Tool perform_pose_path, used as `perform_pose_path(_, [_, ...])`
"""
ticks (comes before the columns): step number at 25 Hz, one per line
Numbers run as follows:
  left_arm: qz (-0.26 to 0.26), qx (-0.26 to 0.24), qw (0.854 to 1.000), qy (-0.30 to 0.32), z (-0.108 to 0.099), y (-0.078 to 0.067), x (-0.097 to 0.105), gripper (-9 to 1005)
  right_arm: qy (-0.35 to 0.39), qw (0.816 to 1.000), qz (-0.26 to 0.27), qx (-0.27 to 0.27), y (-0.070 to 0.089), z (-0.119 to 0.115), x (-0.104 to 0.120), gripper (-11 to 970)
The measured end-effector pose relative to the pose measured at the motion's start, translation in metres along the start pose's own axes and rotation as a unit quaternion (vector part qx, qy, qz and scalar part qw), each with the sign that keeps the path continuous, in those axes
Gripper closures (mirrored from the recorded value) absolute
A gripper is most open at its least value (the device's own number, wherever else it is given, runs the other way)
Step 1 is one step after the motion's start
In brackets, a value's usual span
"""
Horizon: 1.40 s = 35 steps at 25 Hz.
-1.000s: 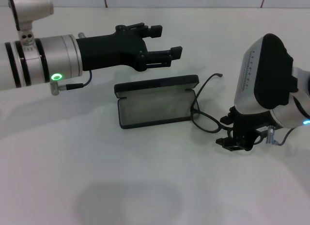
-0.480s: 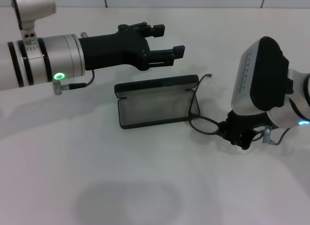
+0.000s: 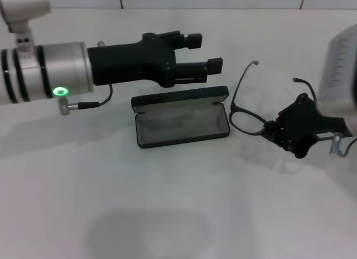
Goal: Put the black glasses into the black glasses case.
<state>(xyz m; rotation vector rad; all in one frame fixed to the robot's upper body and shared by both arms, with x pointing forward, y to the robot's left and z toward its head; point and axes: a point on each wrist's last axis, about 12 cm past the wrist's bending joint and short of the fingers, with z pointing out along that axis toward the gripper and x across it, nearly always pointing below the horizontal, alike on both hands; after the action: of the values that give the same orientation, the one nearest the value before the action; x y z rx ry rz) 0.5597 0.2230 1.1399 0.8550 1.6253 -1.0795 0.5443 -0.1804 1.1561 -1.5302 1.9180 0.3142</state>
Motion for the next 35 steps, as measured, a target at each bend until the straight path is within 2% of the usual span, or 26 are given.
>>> perform_pose_path(4, [-0.032,0.057,0.997,-0.036,-0.012,-0.008,-0.008,179,-0.097,0.995,-0.024,-0.019,0.006,-0.008,0.011,855])
perform_pose_path(7, [-0.076,0.096,0.992,-0.037,-0.01,-0.006,-0.014,179,-0.188,0.98,-0.051,-0.027,0.011,-0.009,0.025,855])
perform_pose_path(12, [-0.14,0.144,0.979,-0.022,0.0,0.001,-0.013,179,-0.326,0.941,-0.092,-0.005,0.018,-0.007,0.049,855])
perform_pose_path(15, [-0.151,0.153,0.977,-0.018,0.006,0.002,-0.013,180,-0.394,0.913,-0.104,0.006,0.021,-0.011,0.063,856])
perform_pose_path(17, [-0.152,0.158,0.976,-0.015,0.009,0.001,-0.014,180,-0.418,0.902,-0.107,0.005,0.021,-0.014,0.066,856])
perform_pose_path(23, [-0.164,0.173,0.971,0.014,0.021,-0.002,-0.016,180,-0.426,0.897,-0.115,0.004,0.02,-0.015,0.068,856])
perform_pose_path(26, [-0.167,0.173,0.971,0.01,0.022,-0.003,-0.015,180,-0.424,0.898,-0.118,0.0,0.021,-0.014,0.068,856])
perform_pose_path(35, [-0.153,0.133,0.977,-0.063,-0.004,0.005,-0.015,181,-0.415,0.903,-0.114,-0.01,0.027,-0.012,0.075,856])
